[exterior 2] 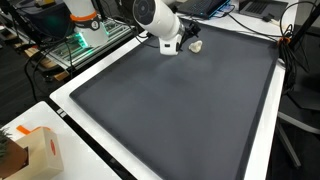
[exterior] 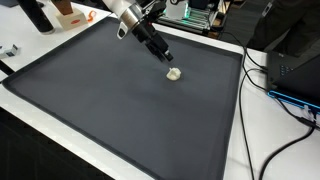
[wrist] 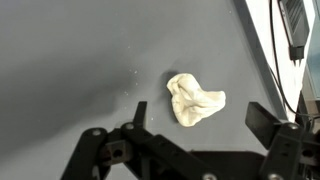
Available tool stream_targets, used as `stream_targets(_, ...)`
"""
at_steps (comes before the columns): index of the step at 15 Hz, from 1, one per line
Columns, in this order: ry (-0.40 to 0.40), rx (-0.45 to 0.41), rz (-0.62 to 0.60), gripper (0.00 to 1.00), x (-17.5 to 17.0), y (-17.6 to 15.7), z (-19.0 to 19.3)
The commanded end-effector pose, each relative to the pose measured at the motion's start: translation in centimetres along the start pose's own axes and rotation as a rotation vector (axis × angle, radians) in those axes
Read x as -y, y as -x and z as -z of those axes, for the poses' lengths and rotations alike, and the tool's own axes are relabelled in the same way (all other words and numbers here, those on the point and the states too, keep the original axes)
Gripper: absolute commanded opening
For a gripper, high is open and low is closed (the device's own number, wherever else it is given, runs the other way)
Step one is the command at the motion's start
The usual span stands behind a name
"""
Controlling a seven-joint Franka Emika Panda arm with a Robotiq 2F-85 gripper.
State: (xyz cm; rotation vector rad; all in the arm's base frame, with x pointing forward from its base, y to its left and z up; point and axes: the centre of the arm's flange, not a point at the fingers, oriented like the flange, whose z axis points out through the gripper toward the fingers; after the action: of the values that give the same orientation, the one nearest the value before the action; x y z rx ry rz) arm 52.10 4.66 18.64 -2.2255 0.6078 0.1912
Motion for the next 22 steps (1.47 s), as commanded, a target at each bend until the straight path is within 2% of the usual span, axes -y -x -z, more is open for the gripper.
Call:
stream_targets(1, -0.015, 0.039, -0.079, 1.0, 0.1, -0.9, -0.5)
stream_targets(5, 0.015, 0.058, -0.148, 1.0, 0.8, -2.0, -0.8)
stream_targets(10, 0.124, 0.055, -0.227, 1.0, 2.3, -3.6, -1.0)
stream_targets(18, 0.358, 0.104, -0.346, 1.0, 5.3, -5.6, -1.7)
stream_targets(22, 0.515, 0.097, -0.37, 1.0, 7.6, -6.5, -2.3)
